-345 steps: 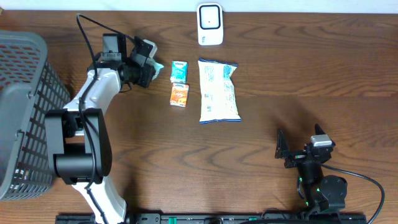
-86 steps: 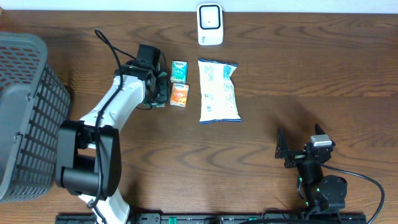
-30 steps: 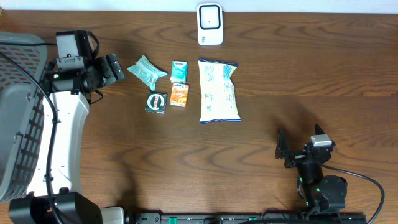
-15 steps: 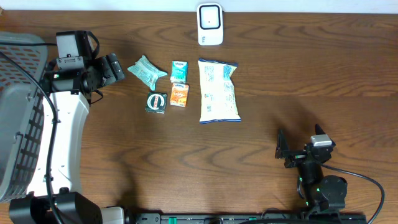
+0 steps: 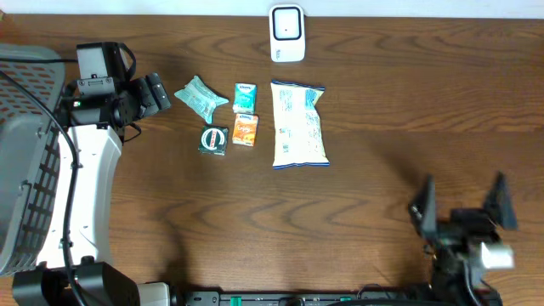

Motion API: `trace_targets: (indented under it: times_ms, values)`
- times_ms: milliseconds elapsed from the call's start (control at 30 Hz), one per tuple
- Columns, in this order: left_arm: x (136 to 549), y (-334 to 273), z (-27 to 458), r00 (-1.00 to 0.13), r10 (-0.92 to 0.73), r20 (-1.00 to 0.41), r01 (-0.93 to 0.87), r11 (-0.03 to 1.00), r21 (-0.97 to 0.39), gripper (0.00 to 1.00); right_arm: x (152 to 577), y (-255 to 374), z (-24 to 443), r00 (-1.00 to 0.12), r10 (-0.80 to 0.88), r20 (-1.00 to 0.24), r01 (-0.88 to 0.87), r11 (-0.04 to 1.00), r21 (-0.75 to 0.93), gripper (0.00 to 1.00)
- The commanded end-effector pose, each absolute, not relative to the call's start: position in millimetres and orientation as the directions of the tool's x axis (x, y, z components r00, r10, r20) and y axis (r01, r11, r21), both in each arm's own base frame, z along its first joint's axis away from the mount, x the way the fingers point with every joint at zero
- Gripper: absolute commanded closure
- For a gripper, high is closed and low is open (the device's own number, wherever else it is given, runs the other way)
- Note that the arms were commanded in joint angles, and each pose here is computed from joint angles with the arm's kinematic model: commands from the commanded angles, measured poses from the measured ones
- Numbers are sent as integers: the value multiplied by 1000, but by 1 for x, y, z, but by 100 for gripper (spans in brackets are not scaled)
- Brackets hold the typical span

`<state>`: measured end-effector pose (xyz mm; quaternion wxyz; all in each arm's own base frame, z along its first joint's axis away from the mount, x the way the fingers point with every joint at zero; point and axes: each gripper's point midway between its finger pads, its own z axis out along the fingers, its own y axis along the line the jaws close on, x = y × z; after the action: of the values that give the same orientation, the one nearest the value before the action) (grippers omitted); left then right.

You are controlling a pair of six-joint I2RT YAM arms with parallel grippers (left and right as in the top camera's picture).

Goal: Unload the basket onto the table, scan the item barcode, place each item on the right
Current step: 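Reach the right gripper to the white snack bag and grasp it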

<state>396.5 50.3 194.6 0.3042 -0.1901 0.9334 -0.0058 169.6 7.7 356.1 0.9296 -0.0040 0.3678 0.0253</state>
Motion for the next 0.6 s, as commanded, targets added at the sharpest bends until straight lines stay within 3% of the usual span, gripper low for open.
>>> trace_targets:
  times_ms: [0,100,300,400,467,567]
  values:
    - [395,52,190,-746,-370,-553,-364,923,-126,2,154,1,369,784,60,-618,-40,998,46,1]
    - [395,52,190,-746,-370,-553,-364,923,-126,2,138,0,390,814,231,-533,-185,973,140,1]
    - [395,52,190,-746,-370,-553,-364,923,-126,2,154,2,443,805,202,-558,-161,979,123,1]
    - [395,52,190,-746,-370,-553,-364,923,-126,2,188,13,474,779,108,-618,-116,993,28,1]
    - [395,52,190,-746,-370,-553,-364,923,-126,3,234,27,486,719,-19,-694,-71,992,-101,1]
    - [395,52,190,-746,-370,-553,-364,923,-126,2,306,55,483,582,-72,-810,-176,961,-212,1]
